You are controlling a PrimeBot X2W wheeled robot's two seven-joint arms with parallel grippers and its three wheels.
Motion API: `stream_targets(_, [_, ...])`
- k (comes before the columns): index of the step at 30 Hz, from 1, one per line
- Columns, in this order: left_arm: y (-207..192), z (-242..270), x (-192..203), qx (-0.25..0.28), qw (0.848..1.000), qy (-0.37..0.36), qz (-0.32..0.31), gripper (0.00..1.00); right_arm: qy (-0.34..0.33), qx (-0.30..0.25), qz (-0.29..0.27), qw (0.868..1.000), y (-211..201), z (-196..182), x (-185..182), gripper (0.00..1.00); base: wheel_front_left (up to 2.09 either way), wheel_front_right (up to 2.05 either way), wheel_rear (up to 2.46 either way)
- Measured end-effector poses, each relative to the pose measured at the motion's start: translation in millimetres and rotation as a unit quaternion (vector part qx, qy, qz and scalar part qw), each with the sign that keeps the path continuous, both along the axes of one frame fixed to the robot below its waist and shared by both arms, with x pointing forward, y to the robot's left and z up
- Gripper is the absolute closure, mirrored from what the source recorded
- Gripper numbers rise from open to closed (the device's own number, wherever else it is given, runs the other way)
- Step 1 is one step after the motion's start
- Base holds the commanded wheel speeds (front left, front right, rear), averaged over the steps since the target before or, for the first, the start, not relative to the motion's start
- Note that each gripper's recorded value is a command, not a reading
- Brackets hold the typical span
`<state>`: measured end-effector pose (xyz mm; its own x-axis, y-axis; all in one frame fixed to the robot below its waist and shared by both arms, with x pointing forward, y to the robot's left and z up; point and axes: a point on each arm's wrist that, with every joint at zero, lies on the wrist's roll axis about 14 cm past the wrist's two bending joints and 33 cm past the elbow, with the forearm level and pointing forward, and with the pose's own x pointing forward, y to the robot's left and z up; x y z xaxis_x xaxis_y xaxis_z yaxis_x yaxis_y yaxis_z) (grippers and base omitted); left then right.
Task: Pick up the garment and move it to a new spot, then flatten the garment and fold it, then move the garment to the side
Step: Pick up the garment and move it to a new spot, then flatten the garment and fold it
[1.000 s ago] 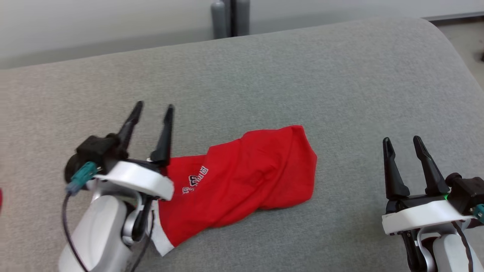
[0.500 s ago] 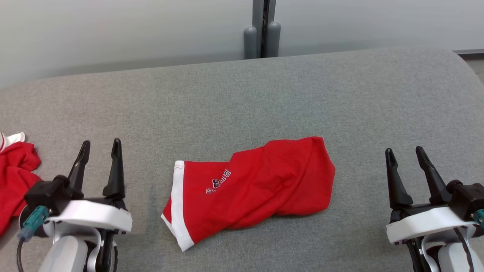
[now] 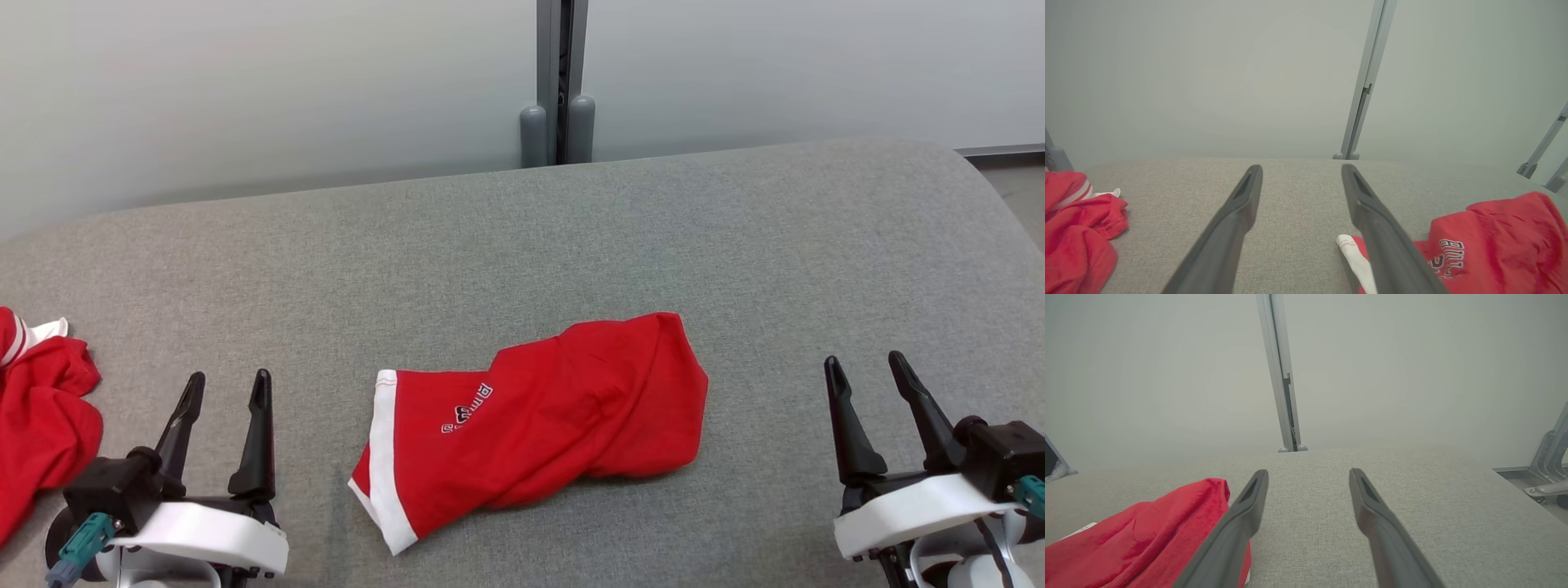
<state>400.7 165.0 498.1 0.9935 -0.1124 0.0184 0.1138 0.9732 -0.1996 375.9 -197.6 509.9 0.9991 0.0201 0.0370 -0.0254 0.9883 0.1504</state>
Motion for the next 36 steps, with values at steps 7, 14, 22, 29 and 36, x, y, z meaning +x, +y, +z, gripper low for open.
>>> stream_targets(7, [0.7,-0.7,-5.5,-0.001,1.000,0.008,0.002,0.00,0.006,0.000,0.001,1.000,0.3,-1.9,-2.3,0.00,0.00,0.00,0.00])
stream_targets(14, [4.1,-2.1,-7.6,0.000,1.000,0.011,0.008,0.00,0.008,-0.001,0.004,1.000,3.0,-1.8,-1.4,0.00,0.00,0.00,0.00])
stream_targets(22, [4.7,-2.5,-9.4,-0.002,1.000,0.015,0.012,0.00,0.009,-0.001,0.008,1.000,5.2,-1.9,-1.0,0.00,0.00,0.00,0.00])
stream_targets(29, [7.3,-2.7,-7.6,-0.002,1.000,0.015,0.015,0.00,0.011,-0.005,0.037,0.999,19.0,0.5,13.4,0.00,0.00,0.00,0.00])
stream_targets(36, [12.5,-7.1,-1.9,-0.002,1.000,0.019,0.024,0.00,0.011,-0.028,0.125,0.992,62.7,13.0,51.3,0.00,0.00,0.00,0.00])
